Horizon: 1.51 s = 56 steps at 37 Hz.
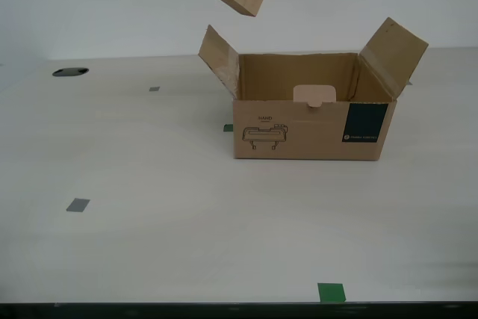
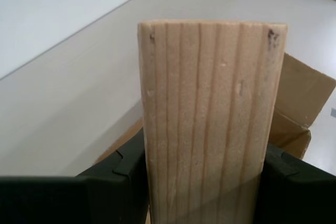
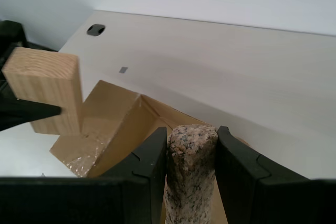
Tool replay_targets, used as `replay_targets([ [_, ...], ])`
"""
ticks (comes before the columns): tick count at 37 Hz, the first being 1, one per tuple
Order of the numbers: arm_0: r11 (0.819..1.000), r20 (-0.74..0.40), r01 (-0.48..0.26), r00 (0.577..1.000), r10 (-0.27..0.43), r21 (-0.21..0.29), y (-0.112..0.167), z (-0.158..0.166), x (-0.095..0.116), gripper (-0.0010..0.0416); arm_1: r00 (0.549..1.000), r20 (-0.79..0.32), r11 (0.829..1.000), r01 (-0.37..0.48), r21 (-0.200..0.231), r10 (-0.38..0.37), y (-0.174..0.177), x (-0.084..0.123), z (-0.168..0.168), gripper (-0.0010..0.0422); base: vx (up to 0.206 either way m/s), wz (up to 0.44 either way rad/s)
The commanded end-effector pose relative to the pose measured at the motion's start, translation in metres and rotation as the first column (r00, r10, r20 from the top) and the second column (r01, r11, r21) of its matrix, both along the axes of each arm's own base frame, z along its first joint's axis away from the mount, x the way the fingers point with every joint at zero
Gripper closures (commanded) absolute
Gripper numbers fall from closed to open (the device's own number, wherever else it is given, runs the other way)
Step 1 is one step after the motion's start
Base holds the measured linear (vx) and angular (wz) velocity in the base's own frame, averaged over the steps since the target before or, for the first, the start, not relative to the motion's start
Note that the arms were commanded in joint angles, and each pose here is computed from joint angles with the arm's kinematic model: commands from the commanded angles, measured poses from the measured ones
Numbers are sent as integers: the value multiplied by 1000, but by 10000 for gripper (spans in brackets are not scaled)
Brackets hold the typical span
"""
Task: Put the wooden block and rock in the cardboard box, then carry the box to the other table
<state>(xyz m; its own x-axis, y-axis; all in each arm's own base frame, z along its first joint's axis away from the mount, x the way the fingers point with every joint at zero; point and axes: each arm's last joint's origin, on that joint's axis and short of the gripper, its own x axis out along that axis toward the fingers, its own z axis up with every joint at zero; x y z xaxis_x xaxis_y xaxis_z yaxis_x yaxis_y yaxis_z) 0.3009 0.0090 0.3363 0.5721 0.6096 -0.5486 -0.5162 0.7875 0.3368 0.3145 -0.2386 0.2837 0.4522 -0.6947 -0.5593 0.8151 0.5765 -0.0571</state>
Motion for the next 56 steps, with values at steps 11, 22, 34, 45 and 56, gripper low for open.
replay_targets([
  [11,994,127,-108,986,108,-6,29,-3,8,407,998,45,998,52,-37,-50,-13,-12,-22,412,0,0],
  [22,993,70,-113,991,111,24,37,-50,5,407,996,37,996,82,-23,-81,-23,-11,-37,412,0,0],
  [34,982,61,-186,981,183,44,64,-92,-7,406,989,68,991,133,-18,-131,-31,-11,-57,412,0,0],
  [45,977,34,-208,978,207,37,72,-114,-17,406,989,46,990,142,13,-143,-25,-18,-78,412,0,0],
  [56,977,30,-209,978,208,37,72,-114,-17,406,988,52,990,143,12,-144,-25,-18,-80,412,0,0],
])
